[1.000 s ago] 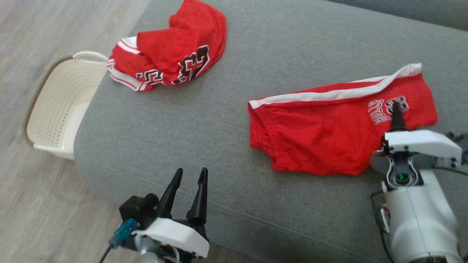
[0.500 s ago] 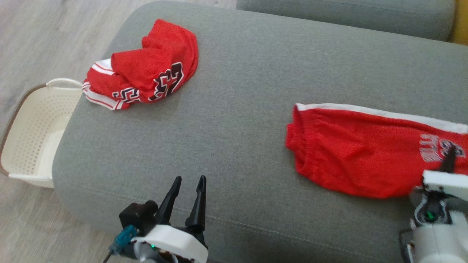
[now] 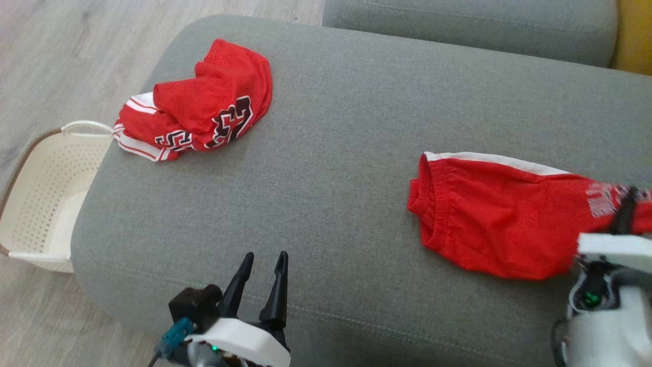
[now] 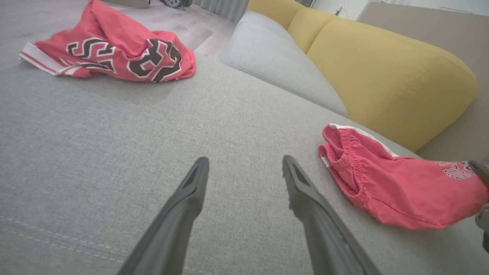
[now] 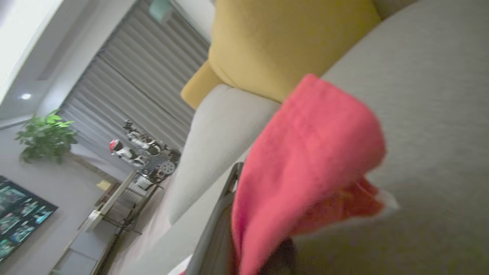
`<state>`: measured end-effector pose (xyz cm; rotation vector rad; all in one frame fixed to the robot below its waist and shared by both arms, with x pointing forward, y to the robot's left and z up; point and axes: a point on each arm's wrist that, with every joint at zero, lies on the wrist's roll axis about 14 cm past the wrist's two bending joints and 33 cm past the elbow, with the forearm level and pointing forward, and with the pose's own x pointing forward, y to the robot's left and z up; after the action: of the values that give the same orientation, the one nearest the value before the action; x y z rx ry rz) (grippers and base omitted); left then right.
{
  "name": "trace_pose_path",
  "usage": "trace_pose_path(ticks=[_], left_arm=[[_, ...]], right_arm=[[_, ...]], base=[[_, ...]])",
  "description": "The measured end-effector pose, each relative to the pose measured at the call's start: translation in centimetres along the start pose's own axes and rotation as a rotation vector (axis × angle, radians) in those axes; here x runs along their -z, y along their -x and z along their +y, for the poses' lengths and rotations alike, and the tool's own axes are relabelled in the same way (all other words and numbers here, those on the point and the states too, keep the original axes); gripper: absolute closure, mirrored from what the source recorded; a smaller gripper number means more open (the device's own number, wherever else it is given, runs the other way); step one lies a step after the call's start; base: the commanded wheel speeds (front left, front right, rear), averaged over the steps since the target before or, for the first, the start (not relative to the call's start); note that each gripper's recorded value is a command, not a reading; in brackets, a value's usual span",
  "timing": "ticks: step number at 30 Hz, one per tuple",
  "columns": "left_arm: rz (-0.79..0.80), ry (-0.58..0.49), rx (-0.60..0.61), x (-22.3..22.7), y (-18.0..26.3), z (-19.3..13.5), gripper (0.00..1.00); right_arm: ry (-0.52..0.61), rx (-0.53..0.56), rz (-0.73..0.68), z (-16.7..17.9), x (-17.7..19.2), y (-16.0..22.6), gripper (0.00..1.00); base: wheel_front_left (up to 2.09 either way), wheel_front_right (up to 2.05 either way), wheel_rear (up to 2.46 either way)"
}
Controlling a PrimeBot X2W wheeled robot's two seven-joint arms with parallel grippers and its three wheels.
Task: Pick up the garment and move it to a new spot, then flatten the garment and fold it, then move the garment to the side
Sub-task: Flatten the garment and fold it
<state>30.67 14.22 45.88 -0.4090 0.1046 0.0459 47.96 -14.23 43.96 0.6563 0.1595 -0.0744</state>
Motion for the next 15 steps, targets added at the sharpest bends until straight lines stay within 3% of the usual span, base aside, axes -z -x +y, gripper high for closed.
trace_pose_path(ticks=[6, 15], left_arm=[[-0.005, 0.000, -0.006, -0.1, 0.5, 0.1, 0.00], [-0.009, 0.002, -0.042, -0.1, 1.1, 1.1, 0.00]], right_arm=[[0.021, -0.216, 0.030, 6.7, 1.3, 0.8, 1.00], [0.121, -0.415, 0.167, 11.9, 6.5, 3.3, 1.00]], base=[[0.00, 0.00, 0.00], [0.00, 0.00, 0.00]])
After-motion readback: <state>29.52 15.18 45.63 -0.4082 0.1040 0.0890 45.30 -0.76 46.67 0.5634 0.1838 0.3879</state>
